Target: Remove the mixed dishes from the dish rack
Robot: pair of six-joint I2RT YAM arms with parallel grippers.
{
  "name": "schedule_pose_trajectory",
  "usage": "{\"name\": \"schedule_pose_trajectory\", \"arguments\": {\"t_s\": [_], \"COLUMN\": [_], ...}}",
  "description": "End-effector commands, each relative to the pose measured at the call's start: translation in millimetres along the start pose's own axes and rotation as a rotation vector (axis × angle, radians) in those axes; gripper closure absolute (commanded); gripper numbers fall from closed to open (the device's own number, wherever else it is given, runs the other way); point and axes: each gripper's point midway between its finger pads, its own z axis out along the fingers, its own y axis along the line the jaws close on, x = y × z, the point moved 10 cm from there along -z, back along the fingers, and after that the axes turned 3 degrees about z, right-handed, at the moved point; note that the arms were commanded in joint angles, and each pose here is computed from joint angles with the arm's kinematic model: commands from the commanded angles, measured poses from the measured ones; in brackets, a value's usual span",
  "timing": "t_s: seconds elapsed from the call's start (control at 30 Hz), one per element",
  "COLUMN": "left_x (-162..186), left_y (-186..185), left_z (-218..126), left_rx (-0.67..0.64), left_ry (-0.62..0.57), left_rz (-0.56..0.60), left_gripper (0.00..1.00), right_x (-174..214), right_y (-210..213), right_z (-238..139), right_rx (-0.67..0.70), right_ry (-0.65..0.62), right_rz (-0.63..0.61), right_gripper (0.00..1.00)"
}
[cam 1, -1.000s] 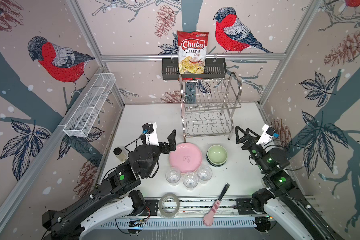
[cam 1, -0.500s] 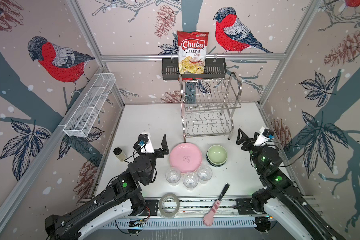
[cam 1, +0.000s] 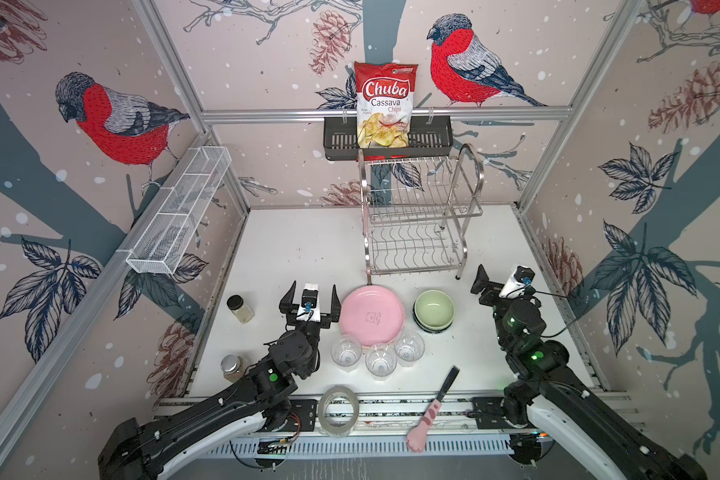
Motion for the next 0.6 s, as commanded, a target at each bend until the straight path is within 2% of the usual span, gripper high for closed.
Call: {"name": "schedule_pose_trajectory", "arguments": {"t_s": [0.0,0.33,0.57], "left_x": [-7,20,46], "left_y": [11,37,38], "left_z": [2,31,47], "left_rx": [-0.091,-0.214,-0.254], "left_ry": [-0.093,-0.033,0.059], "left_rz": [-0.053,-0.115,-0.052], "left_gripper": [0.01,0.01,0.01], "right_x": [-1,21,30], "right_y": [-6,-18,-24], "right_z": [2,23,34], "right_rx": [0.067,0.137,0.162], "right_ry": [-0.078,-0.004,0.023], "right_rz": [0.002,-0.017,-0.037], "right_gripper": [0.01,0.01,0.01]}}
